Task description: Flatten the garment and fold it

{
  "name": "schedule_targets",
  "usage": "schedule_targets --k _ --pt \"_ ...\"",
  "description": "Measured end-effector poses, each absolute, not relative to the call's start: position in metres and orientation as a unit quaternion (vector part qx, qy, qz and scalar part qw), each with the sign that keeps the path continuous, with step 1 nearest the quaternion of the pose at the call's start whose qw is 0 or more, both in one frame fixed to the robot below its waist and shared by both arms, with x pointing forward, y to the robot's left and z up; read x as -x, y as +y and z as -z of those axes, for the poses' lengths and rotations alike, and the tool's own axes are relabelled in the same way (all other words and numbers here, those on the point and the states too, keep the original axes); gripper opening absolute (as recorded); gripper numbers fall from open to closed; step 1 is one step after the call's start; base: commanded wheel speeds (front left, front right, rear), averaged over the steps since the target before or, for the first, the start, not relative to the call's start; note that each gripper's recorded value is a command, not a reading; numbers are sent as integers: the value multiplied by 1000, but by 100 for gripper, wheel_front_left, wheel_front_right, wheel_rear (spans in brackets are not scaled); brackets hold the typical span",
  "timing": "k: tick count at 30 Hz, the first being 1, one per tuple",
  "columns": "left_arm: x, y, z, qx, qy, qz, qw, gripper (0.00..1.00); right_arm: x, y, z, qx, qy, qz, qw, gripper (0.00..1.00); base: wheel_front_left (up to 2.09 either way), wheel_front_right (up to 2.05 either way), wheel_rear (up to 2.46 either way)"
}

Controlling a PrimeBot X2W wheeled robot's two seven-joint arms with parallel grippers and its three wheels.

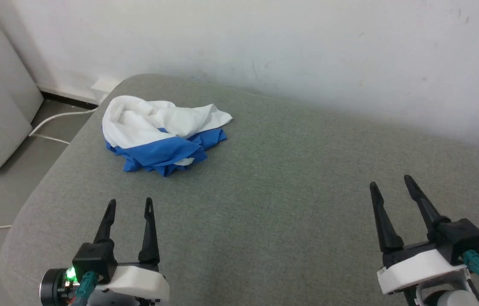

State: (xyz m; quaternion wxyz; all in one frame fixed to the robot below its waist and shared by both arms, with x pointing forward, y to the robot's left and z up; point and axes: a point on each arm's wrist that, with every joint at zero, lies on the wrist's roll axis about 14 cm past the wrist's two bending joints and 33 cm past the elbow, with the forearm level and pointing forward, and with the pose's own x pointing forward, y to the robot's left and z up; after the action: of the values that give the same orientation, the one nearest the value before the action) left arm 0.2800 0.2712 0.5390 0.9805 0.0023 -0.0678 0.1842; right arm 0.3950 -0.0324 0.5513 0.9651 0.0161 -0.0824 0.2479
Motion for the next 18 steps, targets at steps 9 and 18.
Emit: schedule_targets --k 9,18 --pt "-265 283 -542 -3 -78 -209 975 100 -392 -10 -555 -20 -91 -279 956 100 0 0 0" --pt "-250 293 -545 -3 -90 -233 968 100 -389 8 -558 -27 -100 -304 947 100 0 0 0"
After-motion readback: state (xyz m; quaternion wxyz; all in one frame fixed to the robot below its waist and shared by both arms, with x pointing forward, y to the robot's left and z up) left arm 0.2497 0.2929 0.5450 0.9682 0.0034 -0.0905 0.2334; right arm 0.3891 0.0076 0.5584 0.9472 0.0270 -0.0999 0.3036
